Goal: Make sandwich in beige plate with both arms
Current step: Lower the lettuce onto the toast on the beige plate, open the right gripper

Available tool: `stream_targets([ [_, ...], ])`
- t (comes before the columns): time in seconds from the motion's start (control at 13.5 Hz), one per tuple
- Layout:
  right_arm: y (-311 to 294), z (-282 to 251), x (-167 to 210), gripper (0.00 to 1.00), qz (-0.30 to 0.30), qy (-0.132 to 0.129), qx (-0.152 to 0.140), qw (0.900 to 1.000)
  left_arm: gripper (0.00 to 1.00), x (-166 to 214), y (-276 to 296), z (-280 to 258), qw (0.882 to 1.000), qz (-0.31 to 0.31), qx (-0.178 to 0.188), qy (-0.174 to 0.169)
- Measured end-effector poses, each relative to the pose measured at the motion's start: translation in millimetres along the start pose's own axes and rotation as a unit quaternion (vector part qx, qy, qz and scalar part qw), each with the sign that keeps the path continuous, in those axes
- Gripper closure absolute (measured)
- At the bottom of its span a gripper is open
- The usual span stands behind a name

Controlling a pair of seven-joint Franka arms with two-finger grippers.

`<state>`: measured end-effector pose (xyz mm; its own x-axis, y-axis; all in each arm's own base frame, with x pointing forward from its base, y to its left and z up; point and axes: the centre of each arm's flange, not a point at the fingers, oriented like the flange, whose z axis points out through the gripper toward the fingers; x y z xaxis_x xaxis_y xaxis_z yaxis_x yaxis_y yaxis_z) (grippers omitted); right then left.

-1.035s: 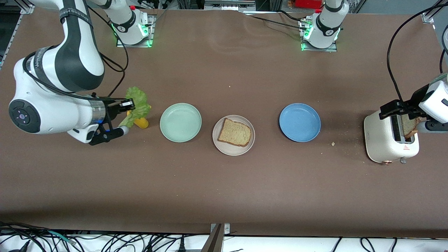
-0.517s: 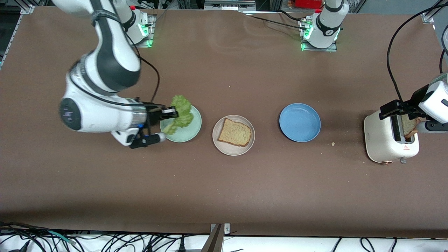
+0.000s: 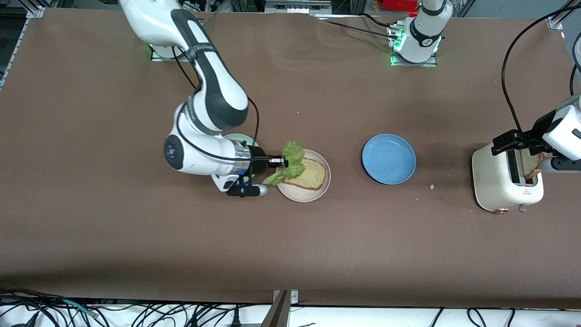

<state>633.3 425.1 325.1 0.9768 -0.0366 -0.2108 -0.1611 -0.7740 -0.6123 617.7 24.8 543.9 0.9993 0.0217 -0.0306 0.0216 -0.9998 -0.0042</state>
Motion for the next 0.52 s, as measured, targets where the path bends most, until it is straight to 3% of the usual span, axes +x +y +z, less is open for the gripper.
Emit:
stream_targets([
  [0.52,12.5,84.4,-8.5,0.98,0.003,0.033,-0.014,0.999,0.00,0.2,0.0,0.4,1.000,0.000,0.000,0.000],
])
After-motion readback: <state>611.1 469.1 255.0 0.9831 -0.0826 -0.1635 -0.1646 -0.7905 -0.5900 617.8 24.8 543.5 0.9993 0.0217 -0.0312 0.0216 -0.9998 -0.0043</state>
